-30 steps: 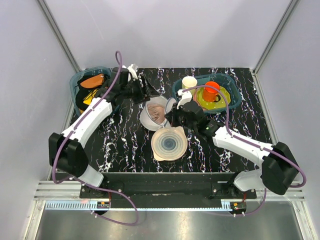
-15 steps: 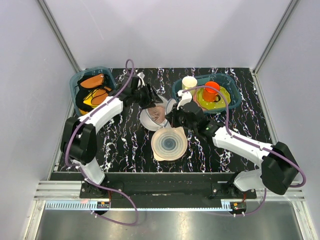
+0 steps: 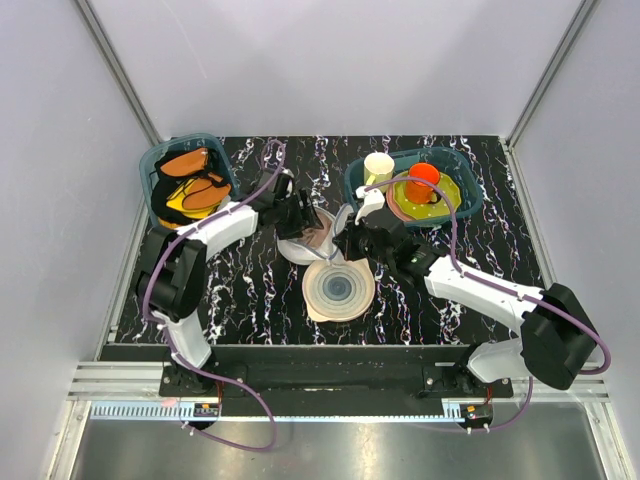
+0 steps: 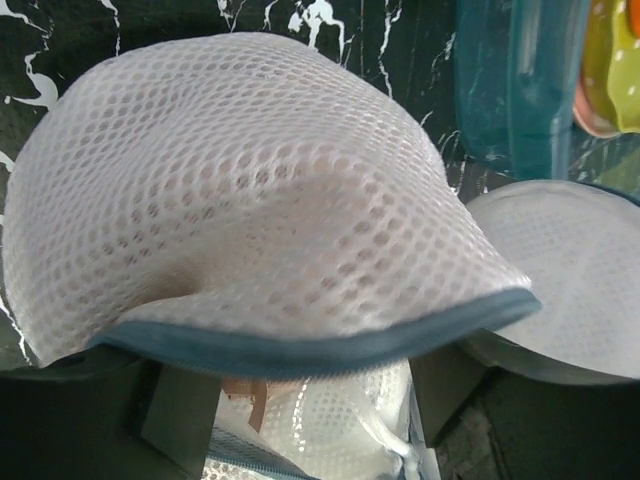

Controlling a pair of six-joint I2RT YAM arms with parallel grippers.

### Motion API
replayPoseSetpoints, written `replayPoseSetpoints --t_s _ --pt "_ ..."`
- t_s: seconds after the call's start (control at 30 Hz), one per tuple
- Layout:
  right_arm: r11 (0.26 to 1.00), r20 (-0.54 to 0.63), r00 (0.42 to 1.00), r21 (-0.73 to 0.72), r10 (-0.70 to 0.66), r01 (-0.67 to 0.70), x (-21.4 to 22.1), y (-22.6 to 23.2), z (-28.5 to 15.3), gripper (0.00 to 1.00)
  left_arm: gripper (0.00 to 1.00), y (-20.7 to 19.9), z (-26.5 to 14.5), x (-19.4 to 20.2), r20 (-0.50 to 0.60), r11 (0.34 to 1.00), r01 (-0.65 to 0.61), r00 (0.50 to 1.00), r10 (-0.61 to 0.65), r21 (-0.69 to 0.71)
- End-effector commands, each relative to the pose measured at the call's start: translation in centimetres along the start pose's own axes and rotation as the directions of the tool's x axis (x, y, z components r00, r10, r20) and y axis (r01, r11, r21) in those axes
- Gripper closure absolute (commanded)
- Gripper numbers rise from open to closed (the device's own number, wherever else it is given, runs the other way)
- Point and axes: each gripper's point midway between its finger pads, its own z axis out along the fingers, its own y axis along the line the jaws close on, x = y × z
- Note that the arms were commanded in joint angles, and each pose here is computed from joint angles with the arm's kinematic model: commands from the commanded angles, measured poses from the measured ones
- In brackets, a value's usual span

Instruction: Unzip the laundry bag and remove the bra

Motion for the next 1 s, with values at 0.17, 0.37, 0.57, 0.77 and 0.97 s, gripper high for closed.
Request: replayPoseSetpoints --t_s 0.17,0.37,0.57,0.77,0.97 --pt "0.999 0.039 0.999 -0.036 0.009 -0.007 -1.6 1.2 0.1 1.0 0.26 1.6 3.3 -0.1 -0.003 0.988 -0.105 0.994 0.105 -0.11" --pt "0.999 0.041 0.999 -0.037 0.008 -0.006 -1.7 1.3 0.1 1.0 0.3 3.1 5.6 1.0 -0.034 0.975 -0.124 0.992 0.12 -0.184" --pt "1.0 0.044 0.999 -0.026 0.003 -0.002 -1.9 1.1 0.0 1.0 0.95 2.1 3.4 0.0 -0.005 0.971 -0.134 0.991 0.136 -0.195" --pt "1.0 0.022 1.0 -0.015 0.014 -0.014 -1.3 1.0 0.7 1.0 1.0 -4.7 -3.6 -3.0 0.102 0.981 -0.192 0.976 0.193 -0.021" --pt "1.0 -0.002 1.0 -0.006 0.025 -0.026 -0.8 0.9 1.5 1.0 1.0 -10.4 -10.3 -4.4 0.182 0.956 -0.216 0.967 0.18 0.197"
